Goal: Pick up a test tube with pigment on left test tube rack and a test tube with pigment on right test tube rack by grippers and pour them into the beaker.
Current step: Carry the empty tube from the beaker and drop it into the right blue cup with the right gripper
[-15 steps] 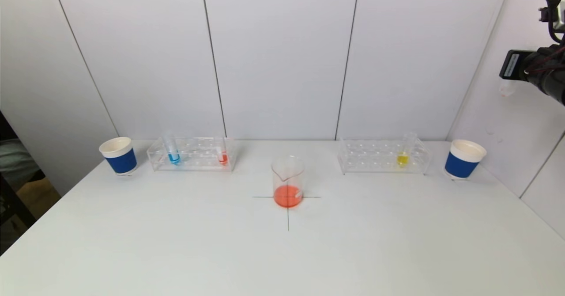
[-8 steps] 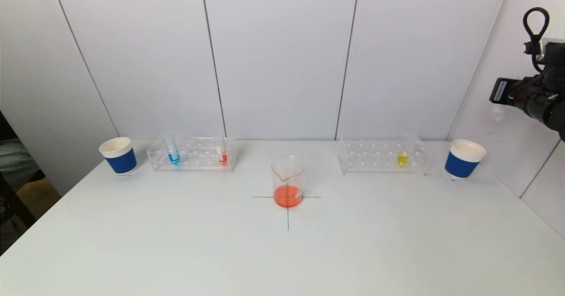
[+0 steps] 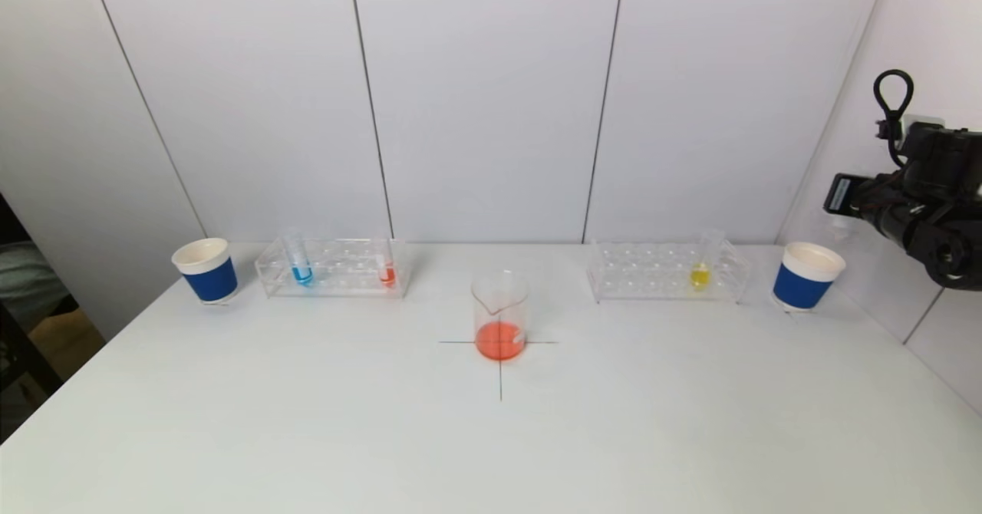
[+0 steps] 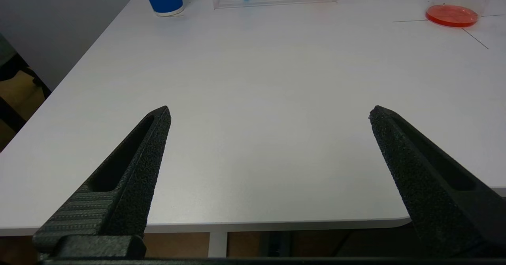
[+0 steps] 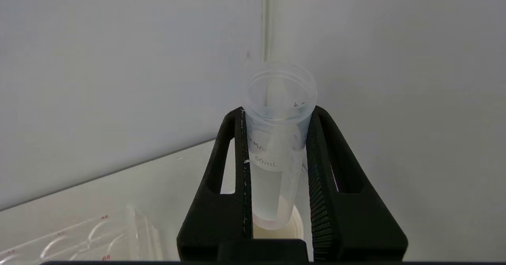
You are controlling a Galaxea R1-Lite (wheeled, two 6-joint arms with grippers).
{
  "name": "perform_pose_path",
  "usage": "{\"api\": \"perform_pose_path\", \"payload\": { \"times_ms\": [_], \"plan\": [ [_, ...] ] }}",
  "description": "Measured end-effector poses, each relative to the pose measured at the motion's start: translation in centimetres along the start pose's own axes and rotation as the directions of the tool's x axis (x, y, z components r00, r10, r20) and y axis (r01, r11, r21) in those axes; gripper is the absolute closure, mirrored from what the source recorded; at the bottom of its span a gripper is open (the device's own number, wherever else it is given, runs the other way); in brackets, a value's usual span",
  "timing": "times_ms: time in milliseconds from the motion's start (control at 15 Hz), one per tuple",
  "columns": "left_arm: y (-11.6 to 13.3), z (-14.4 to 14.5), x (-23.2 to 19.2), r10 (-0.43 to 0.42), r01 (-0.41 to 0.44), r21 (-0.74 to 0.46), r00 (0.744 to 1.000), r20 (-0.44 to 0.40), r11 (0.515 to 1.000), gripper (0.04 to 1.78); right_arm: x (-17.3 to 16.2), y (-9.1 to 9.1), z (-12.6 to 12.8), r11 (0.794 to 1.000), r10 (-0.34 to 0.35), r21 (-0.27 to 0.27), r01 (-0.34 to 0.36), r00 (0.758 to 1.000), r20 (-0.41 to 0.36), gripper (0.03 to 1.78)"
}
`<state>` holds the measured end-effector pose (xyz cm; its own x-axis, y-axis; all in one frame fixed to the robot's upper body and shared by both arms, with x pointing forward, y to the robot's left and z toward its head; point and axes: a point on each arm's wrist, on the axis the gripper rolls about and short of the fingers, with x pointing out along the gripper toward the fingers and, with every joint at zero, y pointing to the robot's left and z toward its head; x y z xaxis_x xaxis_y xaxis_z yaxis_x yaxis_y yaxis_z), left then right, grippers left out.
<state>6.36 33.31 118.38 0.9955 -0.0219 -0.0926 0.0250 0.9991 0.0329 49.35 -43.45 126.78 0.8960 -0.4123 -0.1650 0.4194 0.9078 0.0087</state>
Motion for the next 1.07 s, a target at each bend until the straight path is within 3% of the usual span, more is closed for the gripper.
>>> {"api": "perform_pose_path", "payload": {
  "times_ms": [1067],
  "plan": [
    [0.0,0.0,0.0,0.0,0.0,0.0,1.0,0.0,1.0,0.06,1.7,0.1,-4.1,1.0,-0.004,-0.011,0.003,0.999,-0.052,1.35]
  ]
}}
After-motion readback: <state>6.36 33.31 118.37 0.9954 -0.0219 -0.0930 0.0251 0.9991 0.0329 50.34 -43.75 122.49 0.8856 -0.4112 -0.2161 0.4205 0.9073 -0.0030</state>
